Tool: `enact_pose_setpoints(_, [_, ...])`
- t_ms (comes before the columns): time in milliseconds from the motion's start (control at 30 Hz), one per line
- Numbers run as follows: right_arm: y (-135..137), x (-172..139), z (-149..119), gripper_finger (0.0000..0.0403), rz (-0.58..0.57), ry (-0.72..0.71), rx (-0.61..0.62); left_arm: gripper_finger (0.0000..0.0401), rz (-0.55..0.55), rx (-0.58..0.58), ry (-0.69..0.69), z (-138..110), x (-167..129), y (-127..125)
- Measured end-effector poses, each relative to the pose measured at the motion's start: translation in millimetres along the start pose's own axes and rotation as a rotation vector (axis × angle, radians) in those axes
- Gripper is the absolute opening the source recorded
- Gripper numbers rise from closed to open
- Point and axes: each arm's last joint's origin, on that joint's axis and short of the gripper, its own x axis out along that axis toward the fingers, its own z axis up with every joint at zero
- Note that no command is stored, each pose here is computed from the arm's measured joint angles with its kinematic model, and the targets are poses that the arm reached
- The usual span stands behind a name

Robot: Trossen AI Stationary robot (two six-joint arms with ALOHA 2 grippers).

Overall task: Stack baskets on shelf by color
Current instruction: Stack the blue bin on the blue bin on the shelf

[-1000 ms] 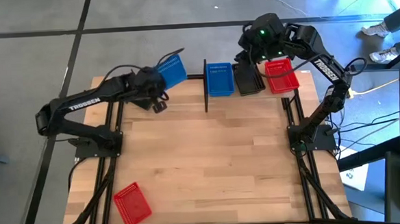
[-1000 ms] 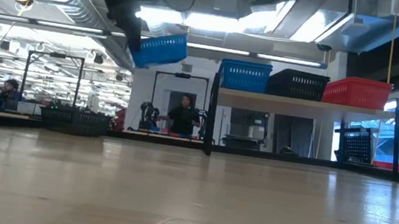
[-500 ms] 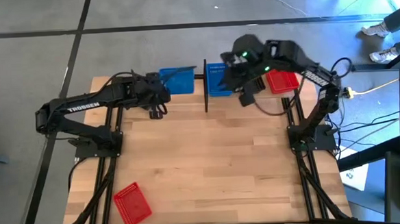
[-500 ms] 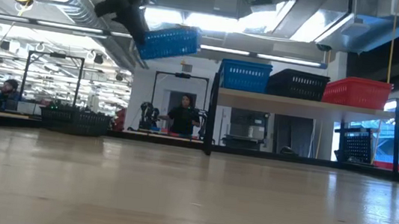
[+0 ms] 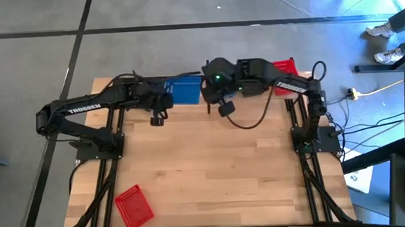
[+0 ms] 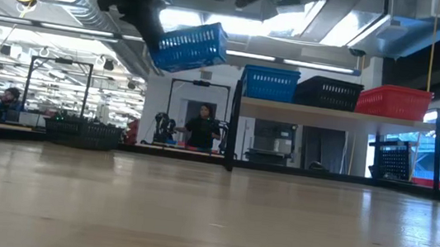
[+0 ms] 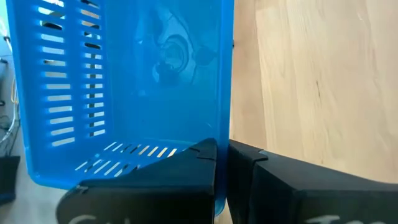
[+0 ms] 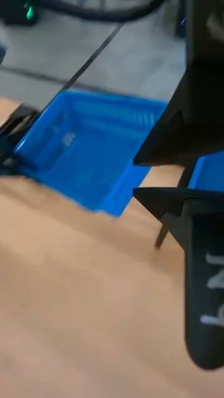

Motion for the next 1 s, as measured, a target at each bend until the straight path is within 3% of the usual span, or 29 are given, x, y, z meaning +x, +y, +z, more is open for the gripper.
enact_pose_setpoints(200, [-4, 9, 8, 0.0067, -0.148, 0.023, 0.12, 0.0, -0.044, 0.003, 0.076, -8, 0, -4])
enact_pose_setpoints(467, [-3, 9, 10, 0.0026, -0.09, -0.027, 0.176, 0.0, -0.051, 0.004, 0.105, -9, -1, -7])
enact_pose_setpoints(633, [-3, 9, 11, 0.001, -0.065, -0.061, 0.224, 0.0, 0.021, 0.047, 0.133, -7, -3, -11])
enact_pose_setpoints(800, [-3, 10, 11, 0.0043, -0.062, -0.06, 0.309, 0.0, 0.034, 0.128, 0.126, -2, -6, -21])
enact_pose_setpoints(1000, [-3, 18, 10, 0.0099, -0.049, -0.038, 0.32, 0.0, 0.079, 0.157, 0.126, 4, -10, -32])
